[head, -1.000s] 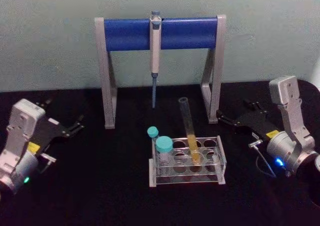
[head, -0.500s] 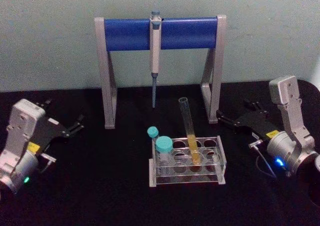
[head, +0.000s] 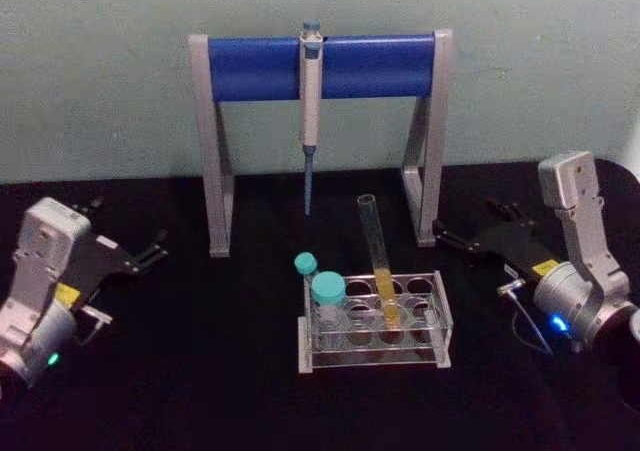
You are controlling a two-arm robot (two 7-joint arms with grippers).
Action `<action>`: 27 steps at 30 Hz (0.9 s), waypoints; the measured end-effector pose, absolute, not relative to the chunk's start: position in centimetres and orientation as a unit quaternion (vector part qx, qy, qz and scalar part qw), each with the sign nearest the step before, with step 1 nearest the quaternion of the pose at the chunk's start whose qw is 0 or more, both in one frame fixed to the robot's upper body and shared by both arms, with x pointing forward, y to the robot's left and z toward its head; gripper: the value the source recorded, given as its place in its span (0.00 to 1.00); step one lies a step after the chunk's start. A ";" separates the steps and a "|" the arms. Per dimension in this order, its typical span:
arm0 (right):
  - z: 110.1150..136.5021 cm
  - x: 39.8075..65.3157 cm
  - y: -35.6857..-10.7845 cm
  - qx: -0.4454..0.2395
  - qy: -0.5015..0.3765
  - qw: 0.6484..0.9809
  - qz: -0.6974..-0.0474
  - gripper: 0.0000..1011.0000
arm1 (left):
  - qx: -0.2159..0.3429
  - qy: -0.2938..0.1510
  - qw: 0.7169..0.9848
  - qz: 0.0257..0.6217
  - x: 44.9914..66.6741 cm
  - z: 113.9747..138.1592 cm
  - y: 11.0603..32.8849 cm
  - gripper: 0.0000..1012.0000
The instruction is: Pick up the test tube from the test tube rack, shake it, then place it back into the test tube rack.
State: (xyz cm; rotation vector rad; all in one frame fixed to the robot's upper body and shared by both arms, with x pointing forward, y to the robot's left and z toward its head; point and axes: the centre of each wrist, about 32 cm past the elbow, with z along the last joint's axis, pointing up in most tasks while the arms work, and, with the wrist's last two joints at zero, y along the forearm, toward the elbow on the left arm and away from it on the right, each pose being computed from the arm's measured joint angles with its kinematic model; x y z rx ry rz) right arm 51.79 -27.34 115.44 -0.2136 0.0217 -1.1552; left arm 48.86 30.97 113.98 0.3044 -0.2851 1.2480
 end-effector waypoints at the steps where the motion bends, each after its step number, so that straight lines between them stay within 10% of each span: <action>1: 115.4 51.8 -27.3 -0.101 0.010 0.832 -0.545 0.99 | 0.141 -0.132 0.791 0.580 48.9 114.0 31.0 0.99; 27: 115.4 51.8 -27.3 -0.101 0.010 0.832 -0.545 0.99 | 0.141 -0.132 0.791 0.580 48.9 114.0 31.0 0.99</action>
